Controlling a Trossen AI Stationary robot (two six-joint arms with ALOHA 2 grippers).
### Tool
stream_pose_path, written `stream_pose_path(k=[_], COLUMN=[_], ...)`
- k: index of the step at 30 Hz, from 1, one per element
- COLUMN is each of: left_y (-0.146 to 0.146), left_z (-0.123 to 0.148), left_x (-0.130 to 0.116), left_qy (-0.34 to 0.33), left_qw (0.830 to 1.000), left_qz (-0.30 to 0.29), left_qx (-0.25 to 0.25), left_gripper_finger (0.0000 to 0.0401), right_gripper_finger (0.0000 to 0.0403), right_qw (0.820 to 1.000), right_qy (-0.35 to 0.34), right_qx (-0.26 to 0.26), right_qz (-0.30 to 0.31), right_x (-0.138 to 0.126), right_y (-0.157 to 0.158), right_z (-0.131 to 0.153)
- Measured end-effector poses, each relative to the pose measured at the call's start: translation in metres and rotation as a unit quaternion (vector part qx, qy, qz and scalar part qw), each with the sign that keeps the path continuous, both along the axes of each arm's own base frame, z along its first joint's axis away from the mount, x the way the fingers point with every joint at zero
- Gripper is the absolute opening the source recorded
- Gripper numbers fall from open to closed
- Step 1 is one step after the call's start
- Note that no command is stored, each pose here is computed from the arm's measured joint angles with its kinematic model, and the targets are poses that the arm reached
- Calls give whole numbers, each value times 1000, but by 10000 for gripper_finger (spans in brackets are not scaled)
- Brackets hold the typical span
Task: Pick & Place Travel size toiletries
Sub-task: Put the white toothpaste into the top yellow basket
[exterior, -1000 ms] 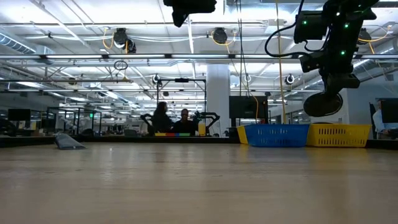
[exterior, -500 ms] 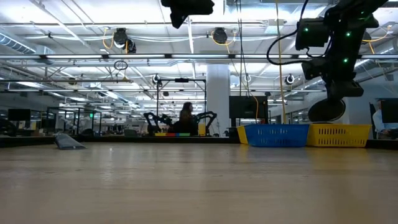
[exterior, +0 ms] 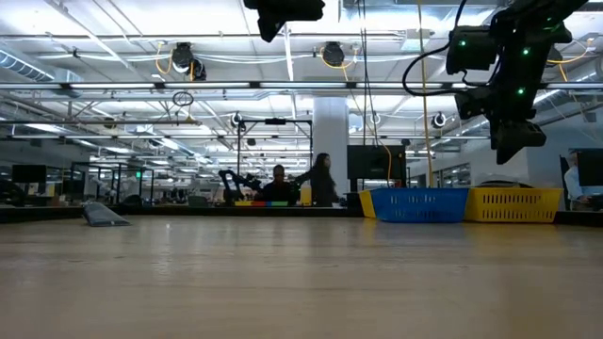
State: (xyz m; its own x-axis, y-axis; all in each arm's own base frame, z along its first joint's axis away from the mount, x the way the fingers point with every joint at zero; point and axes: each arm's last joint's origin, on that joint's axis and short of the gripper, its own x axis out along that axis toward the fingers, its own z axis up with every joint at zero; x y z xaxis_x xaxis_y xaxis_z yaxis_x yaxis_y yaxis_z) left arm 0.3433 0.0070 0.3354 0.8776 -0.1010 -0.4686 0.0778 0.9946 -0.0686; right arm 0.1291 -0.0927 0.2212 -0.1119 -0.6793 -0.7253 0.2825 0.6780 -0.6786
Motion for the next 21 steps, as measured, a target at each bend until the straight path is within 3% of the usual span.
stream_pose_path(k=[4,9,15,18,21], left_y=[0,1,1,-5,-17], left_z=[-5,-19,-34,-40,-42], left_x=[-3,-21,-43,-55,-60], left_qy=[33,153,288,351,379], left_qw=[999,983,938,912,901], left_qz=[15,58,156,181,181], left_qx=[-27,-79,-113,-110,-110], left_gripper_finger=[56,56,56,56,56], right_gripper_finger=[244,242,239,238,238], right_qw=[1000,999,995,993,991], right_qy=[3,-11,-65,-76,-86], right_qx=[0,-7,-34,-39,-42], right_qz=[8,29,65,83,98], right_x=[1,7,22,27,31], right_y=[1,5,10,14,18], right_z=[0,1,5,7,8])
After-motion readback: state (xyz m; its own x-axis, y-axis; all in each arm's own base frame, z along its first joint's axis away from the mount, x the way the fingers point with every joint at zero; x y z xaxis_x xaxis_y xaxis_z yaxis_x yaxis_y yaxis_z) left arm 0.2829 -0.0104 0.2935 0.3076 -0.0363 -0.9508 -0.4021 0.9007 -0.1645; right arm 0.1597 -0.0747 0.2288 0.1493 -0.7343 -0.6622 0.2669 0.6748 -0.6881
